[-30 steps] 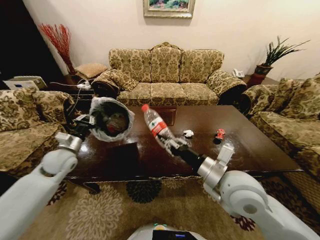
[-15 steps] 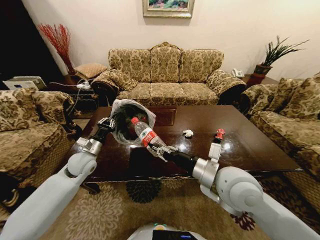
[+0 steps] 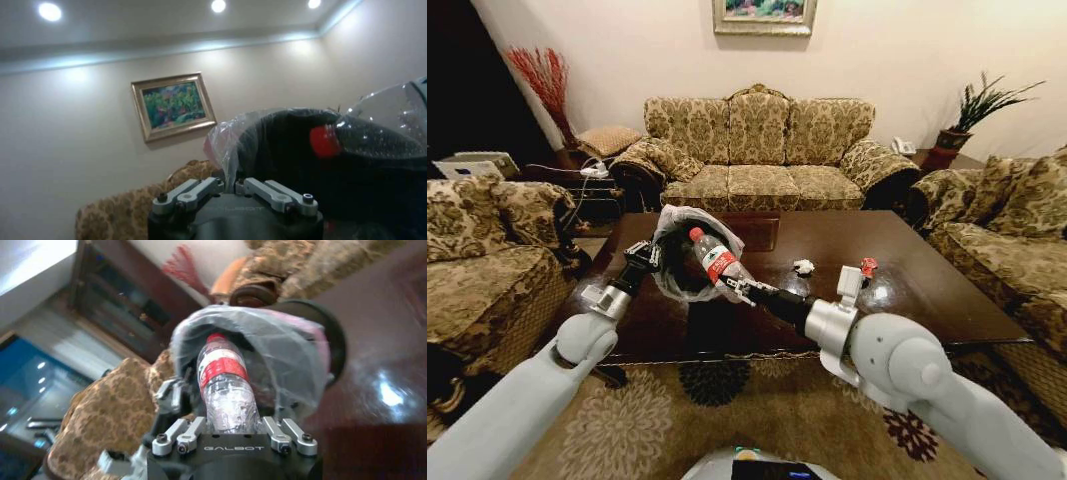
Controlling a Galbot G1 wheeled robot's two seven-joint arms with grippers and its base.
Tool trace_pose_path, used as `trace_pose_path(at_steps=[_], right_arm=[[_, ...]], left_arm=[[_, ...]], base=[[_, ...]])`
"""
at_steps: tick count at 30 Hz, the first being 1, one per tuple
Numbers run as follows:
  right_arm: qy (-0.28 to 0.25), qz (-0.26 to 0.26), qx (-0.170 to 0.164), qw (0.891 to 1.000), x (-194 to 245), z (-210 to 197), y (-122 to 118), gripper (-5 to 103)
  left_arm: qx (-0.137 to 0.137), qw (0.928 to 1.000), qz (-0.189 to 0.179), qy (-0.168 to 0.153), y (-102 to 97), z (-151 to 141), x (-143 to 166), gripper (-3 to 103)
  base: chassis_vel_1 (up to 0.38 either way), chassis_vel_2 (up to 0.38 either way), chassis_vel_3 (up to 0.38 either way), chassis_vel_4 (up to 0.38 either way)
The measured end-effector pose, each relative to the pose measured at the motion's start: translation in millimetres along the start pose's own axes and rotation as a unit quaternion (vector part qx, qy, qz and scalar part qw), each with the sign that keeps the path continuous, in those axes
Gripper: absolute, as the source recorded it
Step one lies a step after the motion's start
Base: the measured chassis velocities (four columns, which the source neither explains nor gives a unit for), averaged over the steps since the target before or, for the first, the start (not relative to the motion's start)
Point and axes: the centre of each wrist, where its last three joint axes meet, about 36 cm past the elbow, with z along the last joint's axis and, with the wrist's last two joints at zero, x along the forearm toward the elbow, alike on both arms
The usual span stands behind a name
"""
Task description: Move to the front of the table and place the trash on the table into the trash bin.
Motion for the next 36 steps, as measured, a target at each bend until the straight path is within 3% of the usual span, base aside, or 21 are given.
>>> trace_pose_path(at_steps=[4, 10, 12, 14, 16, 19, 20, 27, 31, 36], right_arm=[[0.006, 0.005, -0.028, 1.000, -8.0, -4.2, 2.7, 27], [0.010, -0.001, -0.044, 0.999, -32.4, -11.5, 5.1, 24], [0.008, -0.002, -0.044, 0.999, -40.1, -13.5, 5.4, 28], [0.008, -0.003, -0.044, 0.999, -49.9, -15.7, 5.6, 40], [0.008, -0.002, -0.044, 0.999, -54.2, -16.3, 5.3, 40], [0.006, 0.005, -0.046, 0.999, -71.9, -19.3, 0.7, 56], [0.006, 0.005, -0.046, 0.999, -71.9, -19.3, 0.7, 56], [-0.010, -0.032, -0.031, 0.999, -81.6, -27.3, 0.4, 88], [-0.027, -0.067, -0.010, 0.997, -75.0, -27.2, -0.3, 97], [-0.037, -0.087, 0.000, 0.996, -69.8, -24.7, -3.6, 100]], left_arm=[[-0.019, 0.9998, 0.003, 0.003, 7.2, -2.3, 4.3, 3], [-0.018, 0.9997, 0.016, 0.004, 4.3, -5.7, 8.4, 3], [-0.016, 0.9997, 0.020, 0.004, 2.9, -6.5, 9.8, 3], [-0.015, 0.9996, 0.022, 0.005, 2.5, -7.6, 11.9, 3], [-0.016, 0.9996, 0.023, 0.005, 3.0, -8.5, 12.9, 3], [-0.017, 0.9995, 0.027, 0.004, 4.2, -11.0, 16.2, 3], [-0.017, 0.9995, 0.027, 0.004, 4.2, -11.0, 16.2, 3], [-0.017, 0.9996, 0.023, 0.003, 13.6, -18.9, 21.3, 3], [-0.011, 0.9998, 0.014, 0.007, 19.6, -23.5, 21.9, 3], [-0.004, 0.9999, 0.008, 0.010, 23.6, -30.2, 22.8, 3]], base=[[0.000, 0.000, 0.000, 0.000], [0.000, 0.000, 0.000, 0.000], [0.000, 0.000, 0.000, 0.000], [0.000, 0.000, 0.000, 0.000], [0.000, 0.000, 0.000, 0.000], [0.000, 0.000, 0.000, 0.000], [0.000, 0.000, 0.000, 0.000], [0.000, 0.000, 0.000, 0.000], [0.000, 0.000, 0.000, 0.000], [0.000, 0.000, 0.000, 0.000]])
